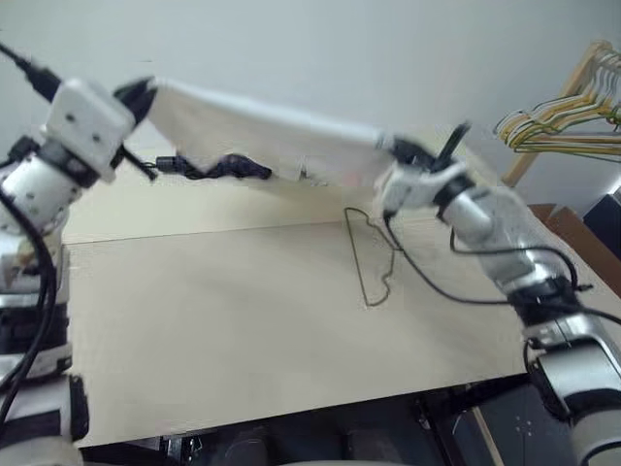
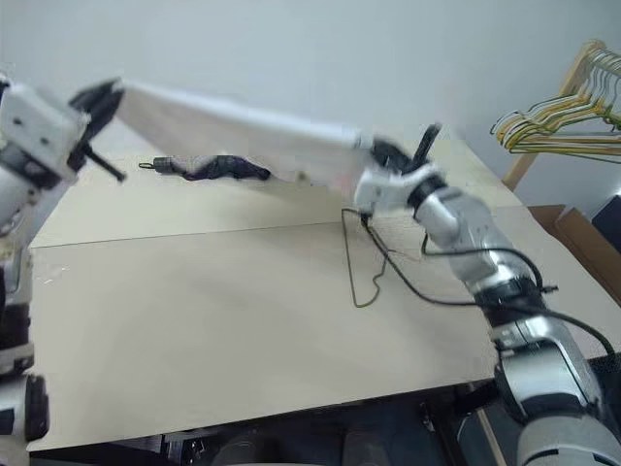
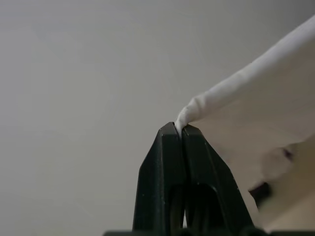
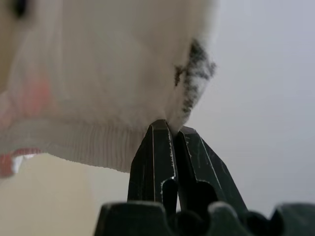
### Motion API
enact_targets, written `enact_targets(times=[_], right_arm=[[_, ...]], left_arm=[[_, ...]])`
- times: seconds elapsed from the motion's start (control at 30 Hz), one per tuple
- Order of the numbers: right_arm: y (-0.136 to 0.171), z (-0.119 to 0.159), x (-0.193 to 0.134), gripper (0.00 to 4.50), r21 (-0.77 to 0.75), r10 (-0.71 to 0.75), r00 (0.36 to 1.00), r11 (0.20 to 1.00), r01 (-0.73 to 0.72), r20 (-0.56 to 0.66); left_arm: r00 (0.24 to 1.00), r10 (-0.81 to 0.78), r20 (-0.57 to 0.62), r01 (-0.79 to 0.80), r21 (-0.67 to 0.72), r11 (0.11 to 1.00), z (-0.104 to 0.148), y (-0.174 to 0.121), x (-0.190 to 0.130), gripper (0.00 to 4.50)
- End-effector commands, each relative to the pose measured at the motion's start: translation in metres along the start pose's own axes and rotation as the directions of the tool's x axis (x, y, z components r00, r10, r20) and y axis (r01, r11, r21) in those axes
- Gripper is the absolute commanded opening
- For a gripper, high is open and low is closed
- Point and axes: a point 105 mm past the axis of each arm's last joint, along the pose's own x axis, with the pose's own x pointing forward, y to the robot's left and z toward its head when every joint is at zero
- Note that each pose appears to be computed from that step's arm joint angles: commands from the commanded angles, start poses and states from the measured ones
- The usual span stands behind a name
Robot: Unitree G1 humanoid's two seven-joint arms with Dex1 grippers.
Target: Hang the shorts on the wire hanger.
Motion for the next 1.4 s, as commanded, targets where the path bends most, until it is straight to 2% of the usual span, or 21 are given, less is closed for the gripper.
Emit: enact_targets(times=[0.03,0.1,0.2,0.3,0.5,0.6,0.7,0.83,0.9,0.93,1.03,1.2,1.27,1.33,1.37,1.4], right_arm=[[0.060,0.035,-0.024,0.00,-0.051,0.313,0.936,0.950,-0.308,0.160],[0.080,0.052,-0.035,0.00,-0.059,0.391,0.895,0.920,-0.388,0.215],[0.087,0.070,-0.043,0.00,-0.030,0.426,0.864,0.900,-0.434,0.268],[0.094,0.081,-0.050,0.00,-0.062,0.472,0.832,0.877,-0.476,0.292],[0.102,0.078,-0.061,0.00,-0.129,0.568,0.779,0.822,-0.555,0.266],[0.105,0.077,-0.072,0.00,-0.151,0.621,0.735,0.782,-0.605,0.271],[0.104,0.076,-0.075,0.00,-0.162,0.633,0.727,0.773,-0.613,0.266],[0.100,0.077,-0.077,0.00,-0.162,0.629,0.725,0.775,-0.610,0.279],[0.099,0.080,-0.078,0.00,-0.165,0.629,0.718,0.775,-0.610,0.300],[0.099,0.082,-0.078,0.28,-0.180,0.628,0.713,0.776,-0.605,0.311],[0.101,0.084,-0.079,1.18,-0.218,0.640,0.693,0.767,-0.603,0.332],[0.093,0.085,-0.094,2.94,-0.175,0.657,0.652,0.743,-0.647,0.380],[0.081,0.087,-0.098,3.61,-0.110,0.612,0.670,0.767,-0.632,0.421],[0.063,0.083,-0.097,4.30,0.036,0.540,0.723,0.791,-0.611,0.432],[0.056,0.079,-0.095,4.50,0.116,0.510,0.751,0.791,-0.601,0.419],[0.050,0.072,-0.092,4.50,0.218,0.490,0.778,0.773,-0.596,0.392]], left_arm=[[0.892,-0.448,-0.052,0.444,-0.078,0.893,0.000,-0.071,-0.037,0.02],[0.798,-0.587,-0.135,0.576,-0.116,0.809,-0.014,-0.100,-0.060,0.02],[0.701,-0.680,-0.213,0.657,-0.178,0.733,-0.029,-0.122,-0.081,0.02],[0.533,-0.805,-0.260,0.770,-0.244,0.589,-0.036,-0.150,-0.109,0.02],[0.264,-0.917,-0.299,0.860,-0.357,0.364,-0.032,-0.169,-0.150,0.02],[0.209,-0.923,-0.322,0.862,-0.384,0.329,-0.030,-0.170,-0.161,0.02],[0.163,-0.932,-0.324,0.871,-0.397,0.291,-0.024,-0.173,-0.168,0.02],[0.202,-0.945,-0.256,0.869,-0.398,0.293,-0.007,-0.178,-0.161,0.02],[0.198,-0.951,-0.237,0.873,-0.400,0.281,-0.003,-0.179,-0.160,0.02],[0.184,-0.954,-0.236,0.879,-0.395,0.267,-0.004,-0.180,-0.162,0.00],[0.198,-0.937,-0.286,0.878,-0.373,0.300,-0.013,-0.179,-0.160,0.69],[0.205,-0.924,-0.322,0.872,-0.369,0.322,-0.023,-0.167,-0.161,2.27],[0.221,-0.919,-0.326,0.861,-0.377,0.341,-0.024,-0.159,-0.161,2.91],[0.244,-0.910,-0.336,0.852,-0.373,0.366,-0.025,-0.148,-0.160,3.55],[0.272,-0.905,-0.327,0.842,-0.374,0.388,-0.025,-0.143,-0.158,3.88],[0.316,-0.897,-0.309,0.829,-0.371,0.420,-0.023,-0.138,-0.153,4.26]])
